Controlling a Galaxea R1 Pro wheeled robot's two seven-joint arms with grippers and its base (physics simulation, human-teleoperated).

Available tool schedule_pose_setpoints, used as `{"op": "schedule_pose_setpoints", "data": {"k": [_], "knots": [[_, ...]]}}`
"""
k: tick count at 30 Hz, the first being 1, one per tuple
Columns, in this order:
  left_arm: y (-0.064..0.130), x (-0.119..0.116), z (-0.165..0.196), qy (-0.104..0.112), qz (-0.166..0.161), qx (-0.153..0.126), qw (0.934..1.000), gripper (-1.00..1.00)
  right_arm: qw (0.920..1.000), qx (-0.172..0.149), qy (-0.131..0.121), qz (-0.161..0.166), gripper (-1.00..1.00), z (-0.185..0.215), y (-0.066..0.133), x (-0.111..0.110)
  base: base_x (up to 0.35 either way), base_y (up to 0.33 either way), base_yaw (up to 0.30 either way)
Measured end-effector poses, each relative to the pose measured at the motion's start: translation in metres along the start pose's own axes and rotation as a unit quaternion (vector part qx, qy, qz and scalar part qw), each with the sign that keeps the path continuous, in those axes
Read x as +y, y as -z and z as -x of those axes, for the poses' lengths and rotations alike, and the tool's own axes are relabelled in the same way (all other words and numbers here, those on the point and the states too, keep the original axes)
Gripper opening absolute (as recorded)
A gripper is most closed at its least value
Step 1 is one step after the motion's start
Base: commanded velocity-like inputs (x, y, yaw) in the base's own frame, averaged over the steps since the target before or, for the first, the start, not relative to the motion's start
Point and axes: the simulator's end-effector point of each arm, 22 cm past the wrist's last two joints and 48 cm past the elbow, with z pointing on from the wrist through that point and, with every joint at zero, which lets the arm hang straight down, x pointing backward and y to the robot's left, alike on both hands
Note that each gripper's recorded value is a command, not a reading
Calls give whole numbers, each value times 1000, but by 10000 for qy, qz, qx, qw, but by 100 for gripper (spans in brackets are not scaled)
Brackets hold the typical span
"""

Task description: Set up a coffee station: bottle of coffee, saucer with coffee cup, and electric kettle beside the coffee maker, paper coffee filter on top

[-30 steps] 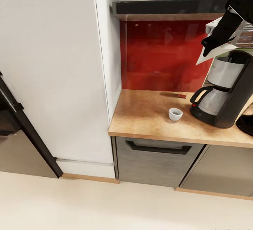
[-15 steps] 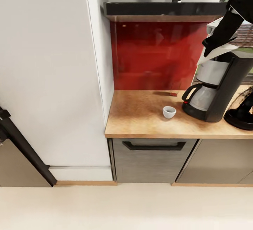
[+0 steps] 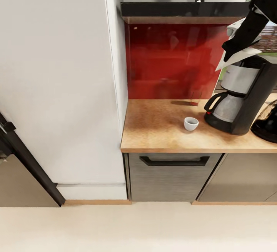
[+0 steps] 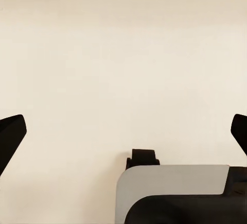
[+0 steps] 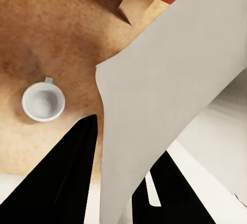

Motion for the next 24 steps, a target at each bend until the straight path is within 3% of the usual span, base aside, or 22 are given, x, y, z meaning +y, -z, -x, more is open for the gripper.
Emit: {"op": "schedule_pose_setpoints", "data": {"k": [1,3,24], "knots": [[0,0,0,-2,-2,-4,10000,100,9999,-96,-60,-59,-100,3,13,-10,0,0,0],[0,0,0,-4,-4,-4,10000,100,9999,-140,-84,-54,-100,6,17,-12,0,0,0],[0,0,0,-4,-4,-6,10000,100,9991,-282,-163,-262,-100,11,41,-32,0,0,0]]}}
